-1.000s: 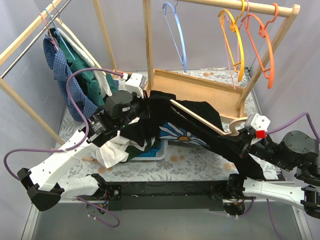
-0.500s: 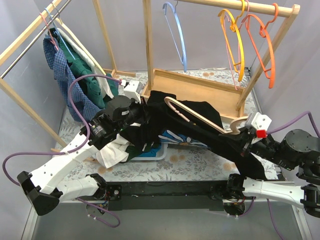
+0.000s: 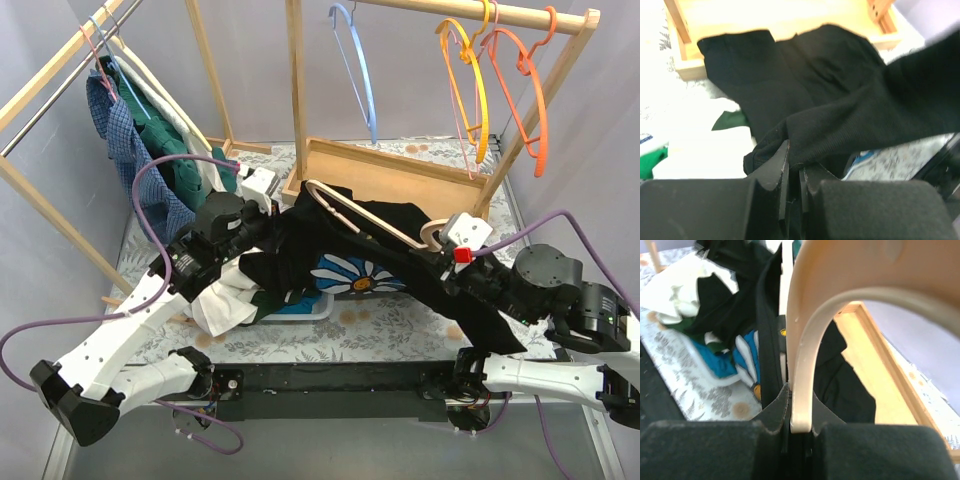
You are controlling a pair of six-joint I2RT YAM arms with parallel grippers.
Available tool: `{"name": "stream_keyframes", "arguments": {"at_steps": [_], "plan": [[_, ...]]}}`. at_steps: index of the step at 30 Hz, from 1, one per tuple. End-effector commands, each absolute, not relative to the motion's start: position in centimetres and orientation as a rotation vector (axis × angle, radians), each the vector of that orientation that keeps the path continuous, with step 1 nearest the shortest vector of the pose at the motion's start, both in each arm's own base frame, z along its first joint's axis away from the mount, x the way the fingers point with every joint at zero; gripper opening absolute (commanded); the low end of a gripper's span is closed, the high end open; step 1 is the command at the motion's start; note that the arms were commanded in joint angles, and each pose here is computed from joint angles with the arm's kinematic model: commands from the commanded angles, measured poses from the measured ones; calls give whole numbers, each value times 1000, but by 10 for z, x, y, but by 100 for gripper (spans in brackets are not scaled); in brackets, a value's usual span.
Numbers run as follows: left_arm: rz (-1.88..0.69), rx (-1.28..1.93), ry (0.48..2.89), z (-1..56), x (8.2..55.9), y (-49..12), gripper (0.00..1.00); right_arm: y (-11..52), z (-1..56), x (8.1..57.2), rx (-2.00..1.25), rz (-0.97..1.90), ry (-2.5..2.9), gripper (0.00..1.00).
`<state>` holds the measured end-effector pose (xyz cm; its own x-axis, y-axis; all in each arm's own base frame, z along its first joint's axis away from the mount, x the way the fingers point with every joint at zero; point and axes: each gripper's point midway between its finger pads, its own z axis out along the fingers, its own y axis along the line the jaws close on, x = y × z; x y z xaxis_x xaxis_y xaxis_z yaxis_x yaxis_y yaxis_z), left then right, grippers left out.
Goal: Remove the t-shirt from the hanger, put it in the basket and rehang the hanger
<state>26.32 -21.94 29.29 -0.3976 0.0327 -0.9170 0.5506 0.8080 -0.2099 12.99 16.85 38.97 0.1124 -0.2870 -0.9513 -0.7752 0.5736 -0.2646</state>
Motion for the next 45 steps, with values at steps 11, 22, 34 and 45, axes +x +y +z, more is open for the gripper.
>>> {"name": "stream_keyframes", "arguments": {"at_steps": [11, 22, 34, 45], "plan": [[-566, 550, 1844, 302, 239, -195, 63, 166, 449, 146, -773, 437, 1287, 1], [-895, 876, 1560, 390, 153, -214, 79, 228, 384, 124, -1159, 527, 1437, 1], [-1038, 1014, 1493, 407, 118, -220, 79, 254, 367, 107, -1360, 614, 1462, 1], [-1181, 1187, 1535, 378, 115, -244, 74, 278, 358, 81, -1551, 757, 1473, 1]]}}
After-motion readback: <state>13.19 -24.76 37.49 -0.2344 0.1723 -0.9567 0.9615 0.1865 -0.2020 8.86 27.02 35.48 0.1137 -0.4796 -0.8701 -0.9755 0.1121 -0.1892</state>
